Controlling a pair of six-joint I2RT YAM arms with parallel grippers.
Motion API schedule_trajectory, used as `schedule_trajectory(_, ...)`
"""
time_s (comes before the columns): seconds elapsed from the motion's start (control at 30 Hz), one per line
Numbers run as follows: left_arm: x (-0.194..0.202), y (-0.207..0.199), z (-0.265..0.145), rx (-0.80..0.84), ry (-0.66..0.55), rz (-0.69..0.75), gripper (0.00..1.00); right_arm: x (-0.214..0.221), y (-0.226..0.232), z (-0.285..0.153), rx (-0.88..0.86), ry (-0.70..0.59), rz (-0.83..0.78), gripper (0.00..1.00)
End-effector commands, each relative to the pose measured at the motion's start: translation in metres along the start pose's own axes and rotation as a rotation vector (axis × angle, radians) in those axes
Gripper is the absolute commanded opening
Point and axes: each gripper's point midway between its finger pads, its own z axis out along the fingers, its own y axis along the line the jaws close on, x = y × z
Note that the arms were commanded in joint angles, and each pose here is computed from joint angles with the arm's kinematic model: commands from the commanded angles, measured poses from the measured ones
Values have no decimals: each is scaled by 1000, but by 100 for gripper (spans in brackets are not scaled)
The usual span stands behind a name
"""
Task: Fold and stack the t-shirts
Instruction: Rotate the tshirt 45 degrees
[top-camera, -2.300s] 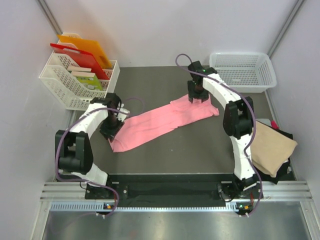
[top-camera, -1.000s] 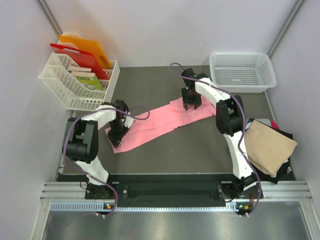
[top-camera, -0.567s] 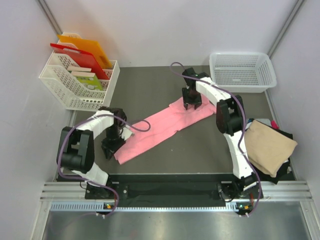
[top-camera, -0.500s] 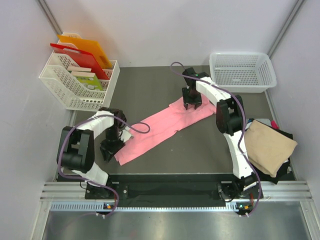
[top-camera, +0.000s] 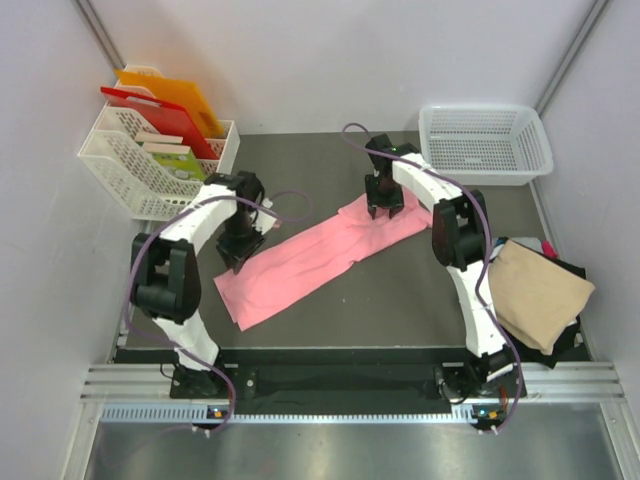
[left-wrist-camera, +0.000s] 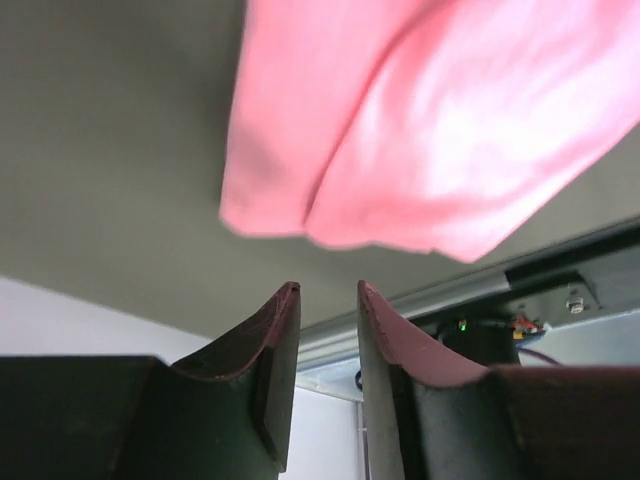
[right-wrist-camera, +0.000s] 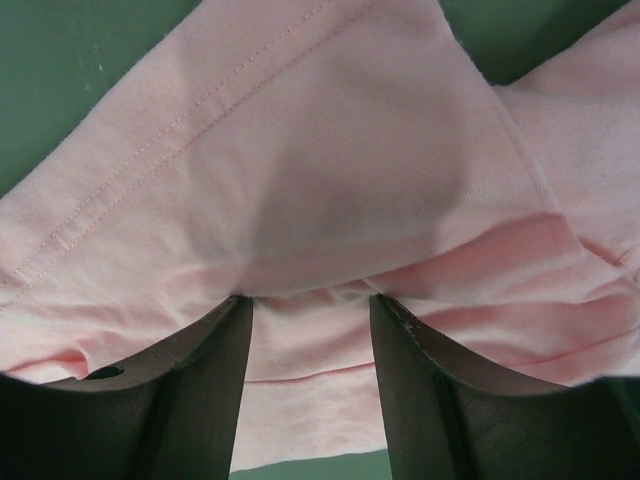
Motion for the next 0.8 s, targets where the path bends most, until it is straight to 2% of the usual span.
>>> schedule_trajectory(0.0, -34, -16, 33, 21, 8, 27, 33, -30, 1, -51, -30, -129, 41, 51)
schedule_trajectory(0.07, -40, -23, 44, 34, 29, 49, 33, -37, -2, -76, -26, -183, 46, 52)
schedule_trajectory(0.23, -39, -20, 69, 7, 75, 63, 31, -32, -15, -93, 2, -202, 49, 53)
schedule_trajectory(0.43, -16, -10, 90, -58, 154, 98, 28, -10, -35, -60, 62, -113, 58, 52)
schedule_trajectory(0.77, 13, -9, 91, -99, 178, 126, 27, 9, -62, -13, 121, 12, 79, 51)
